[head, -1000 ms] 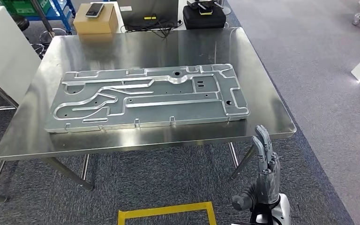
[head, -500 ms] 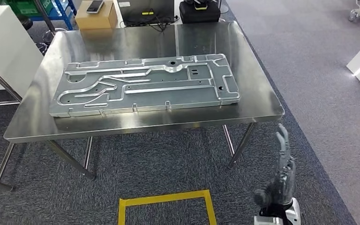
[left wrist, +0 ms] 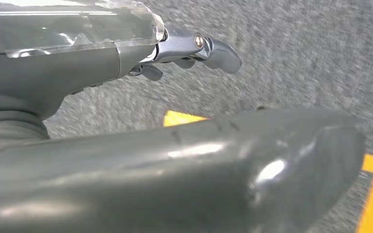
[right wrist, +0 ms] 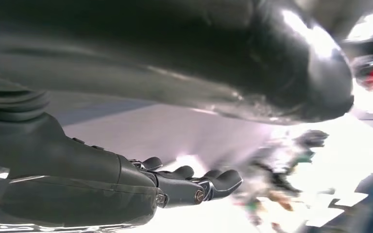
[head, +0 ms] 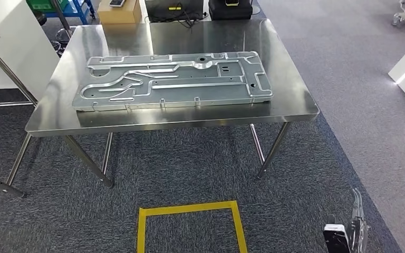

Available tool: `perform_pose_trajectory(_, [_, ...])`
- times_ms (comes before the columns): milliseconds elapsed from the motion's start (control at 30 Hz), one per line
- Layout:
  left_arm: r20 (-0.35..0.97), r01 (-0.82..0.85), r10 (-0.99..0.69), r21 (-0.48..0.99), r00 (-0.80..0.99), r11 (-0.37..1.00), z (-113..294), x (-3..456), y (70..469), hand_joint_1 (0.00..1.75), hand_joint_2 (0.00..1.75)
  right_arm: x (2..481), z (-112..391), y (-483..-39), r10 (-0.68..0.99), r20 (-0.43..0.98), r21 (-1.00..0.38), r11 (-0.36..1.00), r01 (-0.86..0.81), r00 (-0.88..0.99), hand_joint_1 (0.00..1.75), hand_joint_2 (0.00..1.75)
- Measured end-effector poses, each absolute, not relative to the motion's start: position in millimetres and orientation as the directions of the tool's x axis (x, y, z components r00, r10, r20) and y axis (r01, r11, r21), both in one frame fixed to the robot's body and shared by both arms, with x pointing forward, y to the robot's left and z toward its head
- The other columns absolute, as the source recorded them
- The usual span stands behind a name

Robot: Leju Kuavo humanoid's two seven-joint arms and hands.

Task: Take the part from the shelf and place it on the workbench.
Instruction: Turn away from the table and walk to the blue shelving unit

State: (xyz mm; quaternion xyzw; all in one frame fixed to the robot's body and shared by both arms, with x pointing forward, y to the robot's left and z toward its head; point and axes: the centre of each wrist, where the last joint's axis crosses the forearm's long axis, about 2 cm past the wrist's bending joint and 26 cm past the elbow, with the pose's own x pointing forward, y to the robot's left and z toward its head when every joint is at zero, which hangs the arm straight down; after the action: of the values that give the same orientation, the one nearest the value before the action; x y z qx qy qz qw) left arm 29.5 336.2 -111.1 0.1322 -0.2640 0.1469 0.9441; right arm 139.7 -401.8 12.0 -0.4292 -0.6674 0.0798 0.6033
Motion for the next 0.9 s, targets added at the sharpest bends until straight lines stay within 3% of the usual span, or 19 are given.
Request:
perform_pose_trajectory(200, [0.539, -0.341, 0.200, 0.176, 0.818, 0.923, -111.0, 29.7, 336.8, 0.00, 0.00, 83.2, -72.7, -387.7, 0.536, 0.657, -0.719, 0.657, 0.227, 0.530, 0.00, 0.00])
perform_pose_trajectory(367, [0.544, -0.341, 0.199, 0.173, 0.815, 0.924, -110.8, 32.7, 336.1, 0.00, 0.00, 61.5, -95.2, -361.3, 0.426, 0.603, -0.662, 0.739, 0.125, 0.674, 0.00, 0.00])
perform_pose_trajectory(567, [0.536, -0.318, 0.186, 0.165, 0.823, 0.933, -111.0, 31.1, 336.7, 0.00, 0.00, 48.3, -107.1, -328.7, 0.256, 0.375, -0.442, 0.894, -0.070, 0.891, 0.00, 0.00])
perform_pose_trajectory(700, [0.533, -0.298, 0.174, 0.156, 0.828, 0.942, -111.0, 32.3, 335.0, 0.00, 0.00, 43.9, -110.4, -311.9, 0.146, 0.251, -0.223, 0.971, -0.090, 0.957, 0.00, 0.00])
perform_pose_trajectory(900, [0.555, -0.276, 0.155, 0.141, 0.817, 0.951, -109.6, 47.8, 332.3, 0.00, 0.00, 43.1, -111.3, -300.4, 0.176, 0.126, -0.109, 0.981, -0.162, 0.976, 0.00, 0.00])
